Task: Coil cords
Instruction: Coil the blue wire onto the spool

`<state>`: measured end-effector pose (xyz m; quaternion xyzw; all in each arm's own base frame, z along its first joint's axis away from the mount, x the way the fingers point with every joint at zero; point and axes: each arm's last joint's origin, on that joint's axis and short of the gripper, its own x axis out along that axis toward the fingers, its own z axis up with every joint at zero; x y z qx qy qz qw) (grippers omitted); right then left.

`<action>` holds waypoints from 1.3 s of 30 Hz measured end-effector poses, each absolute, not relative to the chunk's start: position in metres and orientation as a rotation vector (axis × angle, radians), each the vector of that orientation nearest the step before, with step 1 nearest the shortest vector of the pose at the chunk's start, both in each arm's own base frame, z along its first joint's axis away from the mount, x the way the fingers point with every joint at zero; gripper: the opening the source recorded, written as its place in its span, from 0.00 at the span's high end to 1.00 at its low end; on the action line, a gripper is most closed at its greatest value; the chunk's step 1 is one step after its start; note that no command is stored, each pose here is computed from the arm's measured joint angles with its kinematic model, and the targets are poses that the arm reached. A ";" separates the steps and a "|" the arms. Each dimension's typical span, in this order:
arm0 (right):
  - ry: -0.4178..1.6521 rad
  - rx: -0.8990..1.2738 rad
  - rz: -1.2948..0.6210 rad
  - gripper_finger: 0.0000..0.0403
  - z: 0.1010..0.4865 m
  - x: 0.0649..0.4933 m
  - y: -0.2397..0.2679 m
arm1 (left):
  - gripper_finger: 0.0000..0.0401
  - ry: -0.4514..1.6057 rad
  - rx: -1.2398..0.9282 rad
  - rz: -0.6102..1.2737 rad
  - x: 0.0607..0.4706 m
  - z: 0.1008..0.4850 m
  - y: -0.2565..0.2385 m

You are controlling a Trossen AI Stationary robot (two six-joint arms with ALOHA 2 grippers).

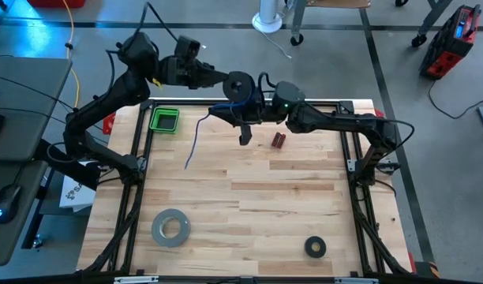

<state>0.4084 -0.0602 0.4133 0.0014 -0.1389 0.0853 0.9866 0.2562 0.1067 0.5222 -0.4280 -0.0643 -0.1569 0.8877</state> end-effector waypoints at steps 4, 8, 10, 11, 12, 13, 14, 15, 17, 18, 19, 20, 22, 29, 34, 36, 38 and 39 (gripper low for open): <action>-0.298 -0.011 0.167 1.00 0.421 0.407 -0.061 | 1.00 -0.122 -0.933 -0.335 0.257 0.522 0.106; -0.314 -0.017 0.115 1.00 0.426 0.405 -0.070 | 1.00 -0.089 -0.970 -0.377 0.259 0.522 0.099; -0.319 -0.023 0.104 1.00 0.428 0.404 -0.074 | 1.00 -0.074 -0.988 -0.399 0.260 0.522 0.095; -0.321 -0.025 0.100 1.00 0.429 0.404 -0.076 | 1.00 -0.069 -0.993 -0.405 0.261 0.522 0.093; -0.322 -0.026 0.098 1.00 0.429 0.403 -0.077 | 1.00 -0.062 -0.996 -0.410 0.261 0.522 0.091; -0.321 -0.026 0.100 1.00 0.429 0.403 -0.077 | 1.00 -0.051 -1.001 -0.414 0.262 0.521 0.090; -0.320 -0.026 0.106 1.00 0.429 0.403 -0.078 | 1.00 -0.039 -1.004 -0.422 0.262 0.521 0.088; -0.319 -0.025 0.107 1.00 0.428 0.403 -0.079 | 1.00 -0.026 -1.007 -0.430 0.262 0.520 0.087; -0.322 -0.030 0.097 1.00 0.429 0.403 -0.080 | 1.00 -0.006 -1.026 -0.434 0.260 0.520 0.085; -0.323 -0.039 0.095 1.00 0.429 0.403 -0.080 | 1.00 0.001 -1.030 -0.433 0.259 0.520 0.084; -0.323 -0.043 0.093 1.00 0.429 0.403 -0.080 | 1.00 0.006 -1.036 -0.430 0.256 0.521 0.082; -0.323 -0.042 0.092 1.00 0.429 0.403 -0.080 | 1.00 0.014 -1.047 -0.426 0.254 0.521 0.081; -0.325 -0.042 0.090 1.00 0.430 0.401 -0.082 | 1.00 0.019 -1.052 -0.421 0.246 0.524 0.078; -0.352 -0.056 0.079 1.00 0.435 0.397 -0.088 | 1.00 0.050 -1.052 -0.342 0.230 0.523 0.074; -0.373 -0.058 0.073 1.00 0.437 0.393 -0.096 | 1.00 0.101 -1.050 -0.315 0.225 0.518 0.072; -0.372 -0.048 0.091 1.00 0.438 0.392 -0.100 | 1.00 0.130 -1.046 -0.305 0.222 0.516 0.071; -0.368 -0.046 0.093 1.00 0.438 0.391 -0.102 | 1.00 0.151 -1.042 -0.293 0.219 0.514 0.070; -0.370 -0.047 0.090 1.00 0.439 0.390 -0.104 | 1.00 0.164 -1.043 -0.290 0.217 0.514 0.070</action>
